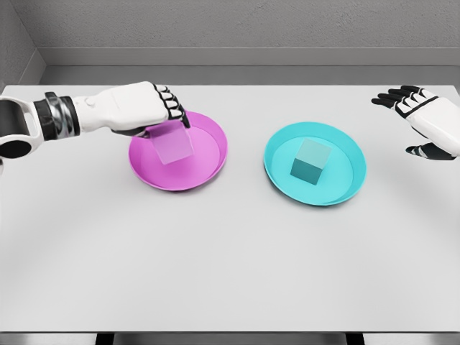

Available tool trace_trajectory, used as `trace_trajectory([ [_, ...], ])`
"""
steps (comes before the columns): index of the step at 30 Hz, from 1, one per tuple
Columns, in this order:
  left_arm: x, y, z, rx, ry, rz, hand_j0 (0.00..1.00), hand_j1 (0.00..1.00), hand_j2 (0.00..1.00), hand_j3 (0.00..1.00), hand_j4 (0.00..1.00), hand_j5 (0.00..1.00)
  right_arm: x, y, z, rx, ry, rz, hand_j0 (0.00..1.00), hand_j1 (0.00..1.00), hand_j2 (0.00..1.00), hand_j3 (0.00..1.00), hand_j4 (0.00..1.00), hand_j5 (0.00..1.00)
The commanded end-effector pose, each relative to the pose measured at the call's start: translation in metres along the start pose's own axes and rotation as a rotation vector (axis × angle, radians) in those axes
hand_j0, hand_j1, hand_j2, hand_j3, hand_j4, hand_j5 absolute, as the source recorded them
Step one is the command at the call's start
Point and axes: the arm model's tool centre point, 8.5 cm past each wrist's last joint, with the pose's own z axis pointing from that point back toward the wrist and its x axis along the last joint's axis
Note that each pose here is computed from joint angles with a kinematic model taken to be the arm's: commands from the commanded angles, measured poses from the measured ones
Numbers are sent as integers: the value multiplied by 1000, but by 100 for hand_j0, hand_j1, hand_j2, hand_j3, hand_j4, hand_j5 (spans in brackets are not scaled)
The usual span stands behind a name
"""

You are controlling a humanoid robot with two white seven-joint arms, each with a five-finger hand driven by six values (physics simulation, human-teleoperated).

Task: Place the blocks in the corresponding plates according to their colors

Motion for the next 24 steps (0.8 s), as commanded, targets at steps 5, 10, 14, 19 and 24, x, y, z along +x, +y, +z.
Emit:
trace_trajectory([
  [5, -3, 1, 0, 11, 9, 11, 100, 100, 100, 100, 100, 100, 8, 8, -4, 22, -26, -13, 100, 100, 100, 100, 100, 100],
  [10, -9, 10, 7, 33, 26, 4, 100, 100, 100, 100, 100, 100, 8, 9, -4, 24, -25, -15, 100, 100, 100, 100, 100, 100],
  [14, -32, 7, 66, 52, 99, 130, 100, 100, 100, 100, 100, 100, 8, 9, -4, 23, -24, -14, 100, 100, 100, 100, 100, 100],
  [19, -52, -11, 137, -62, 234, 129, 100, 100, 100, 100, 100, 100, 6, 10, -3, 24, -19, -16, 100, 100, 100, 100, 100, 100],
  [24, -51, -22, 145, -83, 248, 148, 100, 100, 100, 100, 100, 100, 6, 10, -3, 26, -19, -17, 100, 100, 100, 100, 100, 100],
])
